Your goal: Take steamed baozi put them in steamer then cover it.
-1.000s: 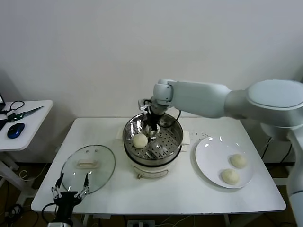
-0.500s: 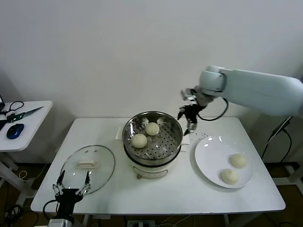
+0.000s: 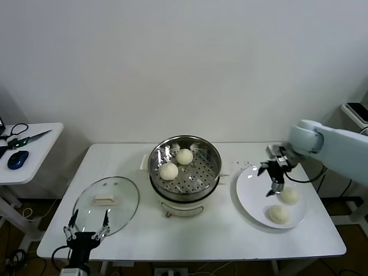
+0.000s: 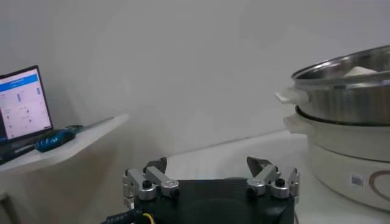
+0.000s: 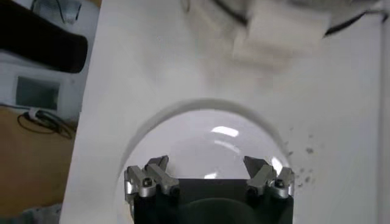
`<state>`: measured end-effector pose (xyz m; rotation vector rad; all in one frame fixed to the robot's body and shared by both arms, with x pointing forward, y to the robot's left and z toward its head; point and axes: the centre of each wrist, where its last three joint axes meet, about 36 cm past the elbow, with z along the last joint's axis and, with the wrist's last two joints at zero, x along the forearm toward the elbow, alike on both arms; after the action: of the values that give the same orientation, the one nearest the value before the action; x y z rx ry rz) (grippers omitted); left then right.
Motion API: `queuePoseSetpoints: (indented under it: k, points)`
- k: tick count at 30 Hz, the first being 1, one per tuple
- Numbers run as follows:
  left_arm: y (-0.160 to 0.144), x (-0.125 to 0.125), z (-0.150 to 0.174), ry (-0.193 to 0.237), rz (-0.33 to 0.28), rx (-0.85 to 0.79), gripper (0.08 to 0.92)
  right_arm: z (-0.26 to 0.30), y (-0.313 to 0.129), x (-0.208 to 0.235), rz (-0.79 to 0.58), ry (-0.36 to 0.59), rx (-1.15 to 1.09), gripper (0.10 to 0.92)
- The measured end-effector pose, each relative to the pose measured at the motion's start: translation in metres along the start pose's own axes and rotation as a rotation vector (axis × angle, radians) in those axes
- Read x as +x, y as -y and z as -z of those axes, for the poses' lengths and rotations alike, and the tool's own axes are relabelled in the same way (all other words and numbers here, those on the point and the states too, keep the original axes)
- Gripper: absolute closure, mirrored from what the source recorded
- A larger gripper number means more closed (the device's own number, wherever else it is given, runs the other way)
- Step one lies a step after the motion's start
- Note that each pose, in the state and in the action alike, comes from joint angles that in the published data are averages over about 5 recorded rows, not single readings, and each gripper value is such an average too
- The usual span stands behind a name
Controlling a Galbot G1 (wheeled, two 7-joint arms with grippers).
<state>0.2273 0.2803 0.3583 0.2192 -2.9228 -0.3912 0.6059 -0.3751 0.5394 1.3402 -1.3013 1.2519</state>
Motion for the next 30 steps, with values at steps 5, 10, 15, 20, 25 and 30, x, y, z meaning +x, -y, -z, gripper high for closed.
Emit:
queuePoseSetpoints:
  k: [5,10,15,20,25,30]
  points:
    - [0.000,0.001,-0.003,-0.011,0.004,-0.005,0.177,-0.018,-0.012,-0.028,0.030,-0.029,-0.020,0.200]
    - [0.000,0.000,-0.006,-0.017,0.006,-0.009,0.177,-0.029,-0.019,-0.050,0.058,-0.047,-0.035,0.200]
    - [0.001,-0.001,-0.008,-0.022,0.007,-0.013,0.177,-0.033,-0.021,-0.063,0.075,-0.060,-0.041,0.200]
    - [0.001,-0.002,-0.010,-0.027,0.008,-0.014,0.177,-0.035,-0.020,-0.071,0.088,-0.069,-0.043,0.200]
    - [0.002,-0.002,-0.012,-0.031,0.010,-0.016,0.177,-0.035,-0.018,-0.075,0.096,-0.075,-0.045,0.231]
    - [0.002,-0.002,-0.012,-0.031,0.011,-0.018,0.177,-0.036,-0.018,-0.077,0.108,-0.082,-0.044,0.294]
